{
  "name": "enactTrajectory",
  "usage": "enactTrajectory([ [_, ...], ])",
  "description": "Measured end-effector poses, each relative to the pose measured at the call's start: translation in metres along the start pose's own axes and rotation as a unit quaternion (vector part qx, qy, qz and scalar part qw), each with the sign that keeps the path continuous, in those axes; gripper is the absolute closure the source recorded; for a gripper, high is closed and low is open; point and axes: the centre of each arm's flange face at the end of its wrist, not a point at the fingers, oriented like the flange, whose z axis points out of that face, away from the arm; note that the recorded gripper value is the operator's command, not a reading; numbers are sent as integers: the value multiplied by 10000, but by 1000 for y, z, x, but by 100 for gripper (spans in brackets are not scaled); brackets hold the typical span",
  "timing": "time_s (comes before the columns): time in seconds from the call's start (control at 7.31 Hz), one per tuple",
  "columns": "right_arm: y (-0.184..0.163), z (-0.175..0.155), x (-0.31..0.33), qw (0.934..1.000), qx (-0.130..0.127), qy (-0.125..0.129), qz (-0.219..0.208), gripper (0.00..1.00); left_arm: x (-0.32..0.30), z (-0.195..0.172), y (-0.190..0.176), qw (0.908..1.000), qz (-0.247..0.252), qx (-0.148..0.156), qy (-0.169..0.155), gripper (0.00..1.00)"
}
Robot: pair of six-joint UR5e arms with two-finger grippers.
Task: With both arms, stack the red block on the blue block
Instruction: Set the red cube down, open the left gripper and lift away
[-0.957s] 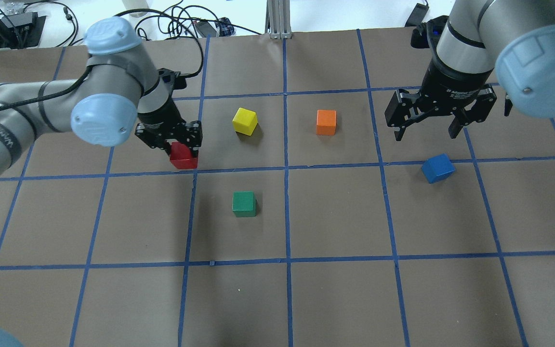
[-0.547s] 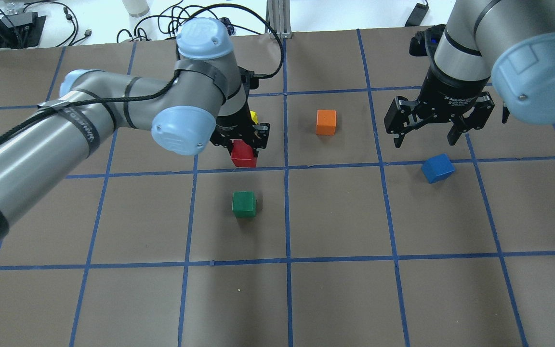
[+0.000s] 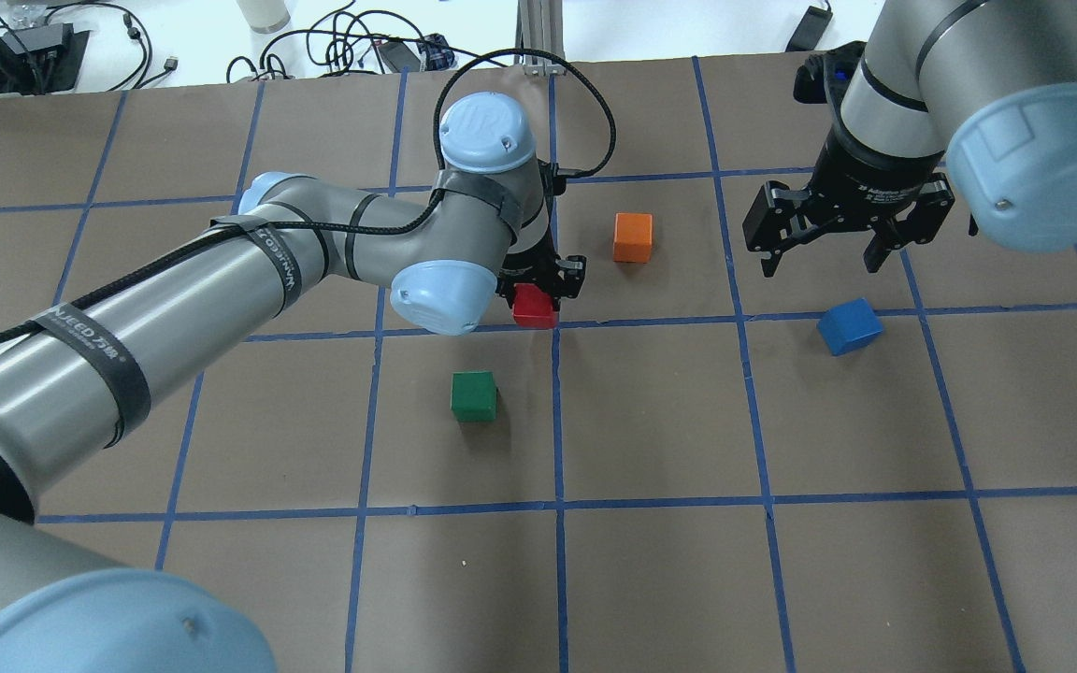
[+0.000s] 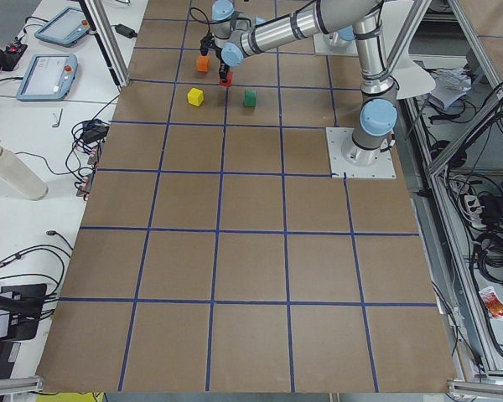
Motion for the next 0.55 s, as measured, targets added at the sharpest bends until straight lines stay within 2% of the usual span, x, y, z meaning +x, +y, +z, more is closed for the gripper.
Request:
enactTrajectory([
  [0.27,1,-7,3,10000,68,22,13,0,3,4,-1,9997,205,114,20,0],
  [0.55,3,-12,4,9999,122,121,7,0,-12,-32,-11,9987,289,353,247,0],
])
